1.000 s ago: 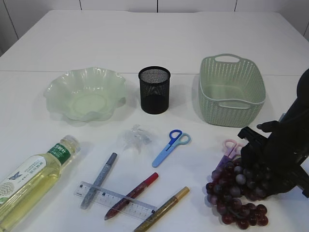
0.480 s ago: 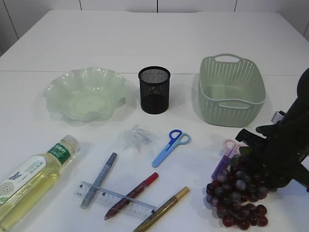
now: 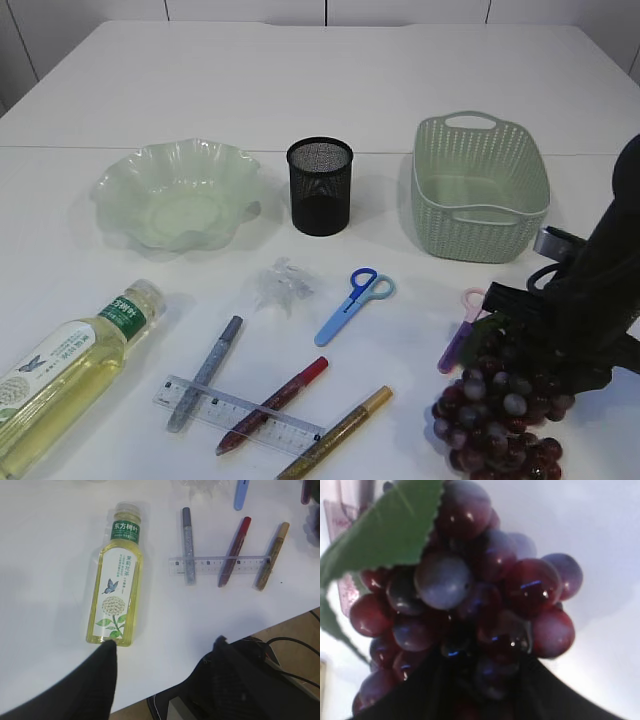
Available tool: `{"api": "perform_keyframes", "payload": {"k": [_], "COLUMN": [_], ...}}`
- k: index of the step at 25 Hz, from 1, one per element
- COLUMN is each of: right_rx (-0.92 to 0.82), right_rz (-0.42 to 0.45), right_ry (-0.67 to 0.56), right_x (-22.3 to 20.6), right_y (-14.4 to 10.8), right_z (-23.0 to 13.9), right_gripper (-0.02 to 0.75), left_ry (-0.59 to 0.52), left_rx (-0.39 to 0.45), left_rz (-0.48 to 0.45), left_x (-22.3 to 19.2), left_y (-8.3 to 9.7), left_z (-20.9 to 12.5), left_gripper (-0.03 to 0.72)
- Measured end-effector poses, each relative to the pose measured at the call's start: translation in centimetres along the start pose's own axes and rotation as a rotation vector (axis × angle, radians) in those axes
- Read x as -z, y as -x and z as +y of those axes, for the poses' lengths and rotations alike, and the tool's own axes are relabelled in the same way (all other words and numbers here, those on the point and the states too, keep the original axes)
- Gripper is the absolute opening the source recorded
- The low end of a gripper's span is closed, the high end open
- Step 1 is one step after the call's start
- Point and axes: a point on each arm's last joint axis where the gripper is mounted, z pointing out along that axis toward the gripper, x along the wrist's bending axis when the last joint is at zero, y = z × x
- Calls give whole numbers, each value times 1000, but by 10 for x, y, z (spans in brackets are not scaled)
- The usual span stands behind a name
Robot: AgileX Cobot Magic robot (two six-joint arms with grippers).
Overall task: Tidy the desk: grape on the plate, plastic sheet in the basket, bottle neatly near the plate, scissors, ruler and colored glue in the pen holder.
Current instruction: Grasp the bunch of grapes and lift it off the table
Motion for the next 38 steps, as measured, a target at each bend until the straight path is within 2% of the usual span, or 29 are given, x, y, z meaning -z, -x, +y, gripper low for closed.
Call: {"api": "perform_keyframes", "payload": {"k": [7, 13, 23, 34, 38], "right_rx": [86, 186, 302, 470, 536], "right_rz": [-22, -36, 23, 112, 157], "right_ry": [-21, 19, 194, 431, 487], "right_x": [7, 22, 83, 149, 165], "right_y": [-3, -3, -3, 5, 6], "right_z": [3, 2, -21, -62, -76], "right_gripper": [257, 254, 251, 250, 250], "left_ry": [-2, -4, 1, 17, 36], "left_rx": [0, 1, 16, 63, 33], "left_rz": [0, -2, -40, -163, -221], "left_x": [0, 0, 0, 1, 2], "left_y": [0, 0, 4, 15, 20], "left_z": [0, 0, 0, 2, 3], "left_gripper": [440, 432, 424, 424, 424]}}
